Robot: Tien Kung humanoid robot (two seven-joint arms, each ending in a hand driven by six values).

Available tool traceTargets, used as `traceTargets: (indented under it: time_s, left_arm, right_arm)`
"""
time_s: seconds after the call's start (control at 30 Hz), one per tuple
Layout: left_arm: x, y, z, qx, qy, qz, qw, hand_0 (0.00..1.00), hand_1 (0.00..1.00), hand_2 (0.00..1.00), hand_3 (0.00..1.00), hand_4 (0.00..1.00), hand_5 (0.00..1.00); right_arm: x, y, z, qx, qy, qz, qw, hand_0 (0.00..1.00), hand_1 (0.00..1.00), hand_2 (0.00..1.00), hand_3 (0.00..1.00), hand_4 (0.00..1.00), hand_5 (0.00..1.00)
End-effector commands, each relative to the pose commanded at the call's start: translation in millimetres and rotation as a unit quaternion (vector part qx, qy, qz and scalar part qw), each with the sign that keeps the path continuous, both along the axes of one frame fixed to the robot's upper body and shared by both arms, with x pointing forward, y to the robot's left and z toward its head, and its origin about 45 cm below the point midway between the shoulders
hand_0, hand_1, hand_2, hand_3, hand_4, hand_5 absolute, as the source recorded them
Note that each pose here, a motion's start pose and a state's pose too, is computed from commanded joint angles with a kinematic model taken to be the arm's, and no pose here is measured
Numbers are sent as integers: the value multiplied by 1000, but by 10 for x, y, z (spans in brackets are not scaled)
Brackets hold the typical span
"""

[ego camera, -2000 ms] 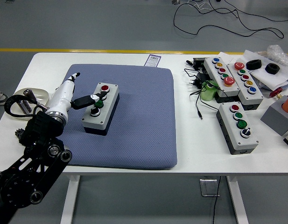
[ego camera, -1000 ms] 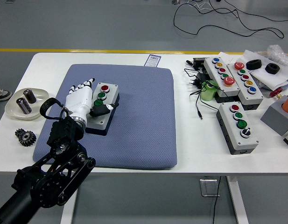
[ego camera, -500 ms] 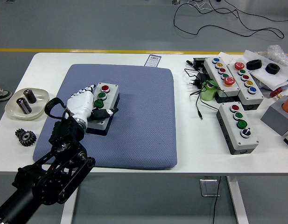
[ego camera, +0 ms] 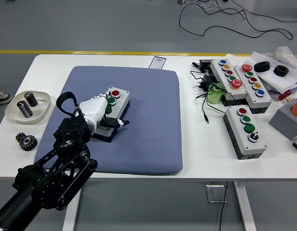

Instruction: Pick up the button,place it on the desk,press the button,press the button

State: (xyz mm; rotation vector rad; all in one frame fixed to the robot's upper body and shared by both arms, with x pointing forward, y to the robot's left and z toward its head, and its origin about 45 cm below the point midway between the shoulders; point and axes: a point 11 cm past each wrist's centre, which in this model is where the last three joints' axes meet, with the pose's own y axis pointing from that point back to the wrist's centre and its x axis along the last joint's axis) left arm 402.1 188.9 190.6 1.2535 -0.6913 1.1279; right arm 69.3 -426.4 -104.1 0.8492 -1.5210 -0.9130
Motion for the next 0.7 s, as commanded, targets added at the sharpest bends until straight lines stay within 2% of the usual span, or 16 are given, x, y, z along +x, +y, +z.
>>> traceTargets:
  time_s: [0.2,0.3,0.57,0.7]
  left_arm:
    - [27,95,-121,14,28,9,999,885,998,998,998,998,564]
    - [29,140,-154,15,33,16,999,885,998,998,998,998,564]
    - [43,152,-39,-5,2,28,1000,872,998,998,998,995,536]
    - [40,171,-50,-8,-1,32,999,872,998,998,998,995,536]
  right_arm:
    - [-11,-3,-1,0,1,0,1000,658,664,678,587,423,265]
    - [-15,-3,-1,-1,2,0,1000,658,664,678,587,423,265]
    - [-25,-6,-2,-1,2,0,1000,657,663,679,587,423,264]
    - [-14,-3,-1,0,0,-1,1000,657,663,679,587,423,264]
